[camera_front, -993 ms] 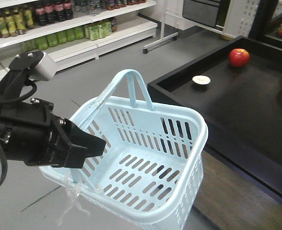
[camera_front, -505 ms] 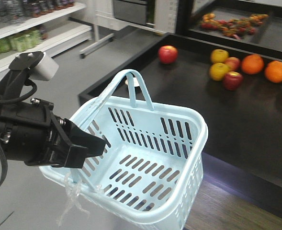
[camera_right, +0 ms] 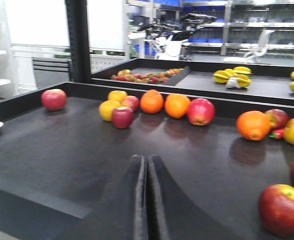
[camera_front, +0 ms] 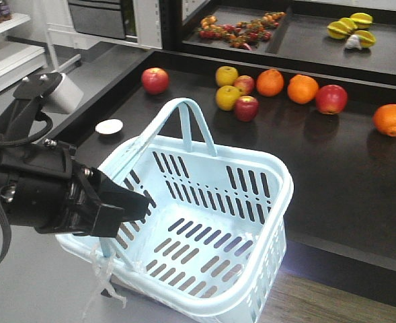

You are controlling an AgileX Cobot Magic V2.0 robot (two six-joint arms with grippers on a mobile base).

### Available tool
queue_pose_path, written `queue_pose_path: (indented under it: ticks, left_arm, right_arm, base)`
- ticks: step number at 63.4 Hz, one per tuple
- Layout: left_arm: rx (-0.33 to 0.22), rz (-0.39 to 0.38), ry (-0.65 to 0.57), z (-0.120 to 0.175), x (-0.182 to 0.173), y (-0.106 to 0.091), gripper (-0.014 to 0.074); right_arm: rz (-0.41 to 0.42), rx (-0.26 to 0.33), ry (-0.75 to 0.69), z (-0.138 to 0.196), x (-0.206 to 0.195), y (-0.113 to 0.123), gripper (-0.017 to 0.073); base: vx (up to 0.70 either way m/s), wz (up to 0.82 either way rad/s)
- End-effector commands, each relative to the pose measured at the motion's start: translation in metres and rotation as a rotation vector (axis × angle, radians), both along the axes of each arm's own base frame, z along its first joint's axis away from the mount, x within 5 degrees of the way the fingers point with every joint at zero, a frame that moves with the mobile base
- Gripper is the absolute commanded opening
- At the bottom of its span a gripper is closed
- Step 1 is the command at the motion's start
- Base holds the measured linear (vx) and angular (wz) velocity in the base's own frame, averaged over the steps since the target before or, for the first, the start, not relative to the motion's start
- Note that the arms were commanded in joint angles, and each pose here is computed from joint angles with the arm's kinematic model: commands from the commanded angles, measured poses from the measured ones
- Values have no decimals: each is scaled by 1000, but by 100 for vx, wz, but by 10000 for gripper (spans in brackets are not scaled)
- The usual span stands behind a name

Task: Pick three apples into basket with both arms
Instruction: 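Drive toward the table with apples and oranges holding the basket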

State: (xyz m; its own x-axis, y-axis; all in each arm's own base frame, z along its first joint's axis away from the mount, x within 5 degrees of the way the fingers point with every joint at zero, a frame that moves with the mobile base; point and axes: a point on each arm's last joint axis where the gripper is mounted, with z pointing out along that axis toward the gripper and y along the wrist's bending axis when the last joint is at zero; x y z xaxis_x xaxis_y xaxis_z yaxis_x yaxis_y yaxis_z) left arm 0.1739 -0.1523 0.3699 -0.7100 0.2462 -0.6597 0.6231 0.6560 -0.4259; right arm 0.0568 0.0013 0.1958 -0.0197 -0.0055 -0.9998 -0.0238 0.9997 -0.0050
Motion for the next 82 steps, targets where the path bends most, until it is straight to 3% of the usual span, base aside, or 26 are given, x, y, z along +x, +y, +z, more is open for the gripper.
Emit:
queue_pose_path:
  ticks: [1,82]
  left_arm:
    - [-100,27,-60,20,-3,-1,-8]
    - [-100,27,-60,20,-3,-1,-8]
  right_arm:
    - [-5,-12,-70,3,0,0,-5]
    - [-5,-12,-70,3,0,0,-5]
  base:
    - [5,-28]
    - [9,-21]
